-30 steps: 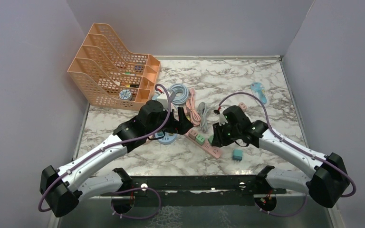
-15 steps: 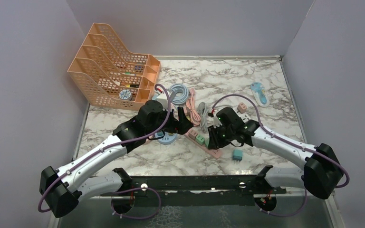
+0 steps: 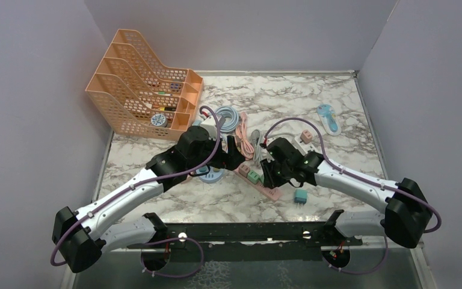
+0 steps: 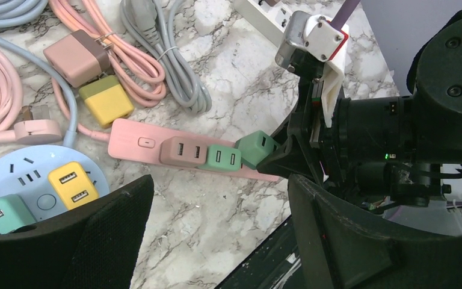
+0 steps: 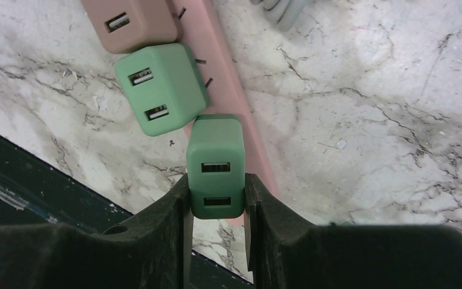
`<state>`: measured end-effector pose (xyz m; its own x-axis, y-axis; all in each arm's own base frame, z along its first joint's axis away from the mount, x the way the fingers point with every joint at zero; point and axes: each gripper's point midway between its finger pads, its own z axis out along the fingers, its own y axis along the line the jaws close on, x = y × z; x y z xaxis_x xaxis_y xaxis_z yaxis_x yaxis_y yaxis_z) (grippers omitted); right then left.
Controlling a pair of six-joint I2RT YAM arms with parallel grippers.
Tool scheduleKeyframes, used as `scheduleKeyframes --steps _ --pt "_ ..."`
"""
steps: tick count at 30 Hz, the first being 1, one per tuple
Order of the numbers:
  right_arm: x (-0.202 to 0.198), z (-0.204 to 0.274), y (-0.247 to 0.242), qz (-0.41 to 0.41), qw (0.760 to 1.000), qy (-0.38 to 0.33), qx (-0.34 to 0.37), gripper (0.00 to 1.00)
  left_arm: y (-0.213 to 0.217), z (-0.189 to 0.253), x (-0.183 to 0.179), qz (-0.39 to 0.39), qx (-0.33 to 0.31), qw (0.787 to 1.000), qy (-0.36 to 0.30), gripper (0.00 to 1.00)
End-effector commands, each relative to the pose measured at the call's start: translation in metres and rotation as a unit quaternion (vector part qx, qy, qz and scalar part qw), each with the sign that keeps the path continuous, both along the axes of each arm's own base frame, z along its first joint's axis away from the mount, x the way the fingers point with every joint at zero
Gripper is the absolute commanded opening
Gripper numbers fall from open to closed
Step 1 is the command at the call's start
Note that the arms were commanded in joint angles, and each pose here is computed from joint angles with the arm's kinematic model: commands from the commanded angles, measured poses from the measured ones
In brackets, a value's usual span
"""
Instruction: Insert the plug
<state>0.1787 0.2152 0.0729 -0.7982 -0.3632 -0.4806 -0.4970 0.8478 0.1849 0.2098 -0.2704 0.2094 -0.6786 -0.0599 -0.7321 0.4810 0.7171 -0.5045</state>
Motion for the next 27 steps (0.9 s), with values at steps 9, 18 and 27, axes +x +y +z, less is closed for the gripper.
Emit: scheduleKeyframes --steps 9,18,27 --pt "0.002 0.000 0.018 0.052 0.999 0.002 0.006 0.01 0.002 0.021 0.007 0.007 -0.013 0.999 -0.030 0.83" --pt "-0.011 0.008 0.010 0.026 0.999 0.020 0.007 0.01 0.004 0.019 0.004 0.009 -0.014 0.999 -0.028 0.83" --pt "-0.011 0.010 0.012 0.043 0.999 0.003 0.009 0.01 0.002 0.018 0.005 0.007 -0.015 1.000 -0.026 0.83"
